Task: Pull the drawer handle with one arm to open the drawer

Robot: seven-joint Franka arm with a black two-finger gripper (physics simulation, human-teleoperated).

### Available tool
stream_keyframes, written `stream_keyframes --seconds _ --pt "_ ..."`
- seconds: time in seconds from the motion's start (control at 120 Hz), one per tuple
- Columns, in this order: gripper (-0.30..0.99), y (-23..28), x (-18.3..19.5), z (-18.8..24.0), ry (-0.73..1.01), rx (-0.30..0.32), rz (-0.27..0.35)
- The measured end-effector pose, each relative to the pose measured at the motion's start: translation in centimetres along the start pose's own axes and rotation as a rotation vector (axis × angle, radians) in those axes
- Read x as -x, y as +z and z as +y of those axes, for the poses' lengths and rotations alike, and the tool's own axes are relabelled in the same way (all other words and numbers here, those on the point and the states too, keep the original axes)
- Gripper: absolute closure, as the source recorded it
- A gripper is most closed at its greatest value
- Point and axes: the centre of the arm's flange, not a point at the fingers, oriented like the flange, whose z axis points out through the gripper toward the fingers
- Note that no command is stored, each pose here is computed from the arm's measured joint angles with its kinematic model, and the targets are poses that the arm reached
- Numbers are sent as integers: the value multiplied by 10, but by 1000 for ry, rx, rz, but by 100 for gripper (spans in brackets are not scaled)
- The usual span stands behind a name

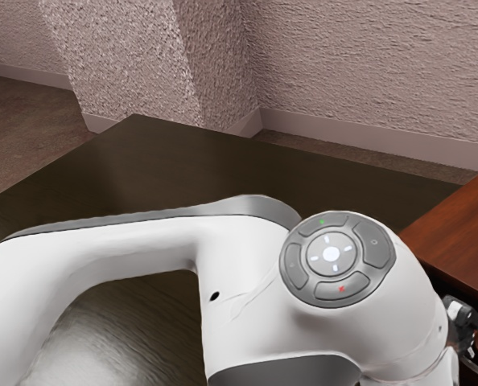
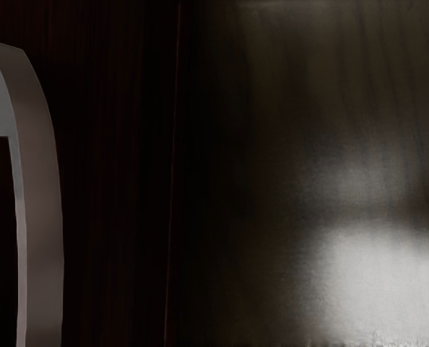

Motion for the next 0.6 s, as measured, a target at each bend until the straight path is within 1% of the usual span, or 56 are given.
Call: stream_keyframes --seconds 0.133,0.208,0.333,0.433,0.517,0.6 --pt "-1 -2 0 3 0 1 -3" --pt "4 -10 -1 5 1 7 -12" --pt "-1 -14 -3 12 8 33 -34" --pt "-2 -15 -5 18 14 58 -53" --pt "0 -19 -6 27 23 72 -68" --pt "5 -29 -7 34 29 77 -79"
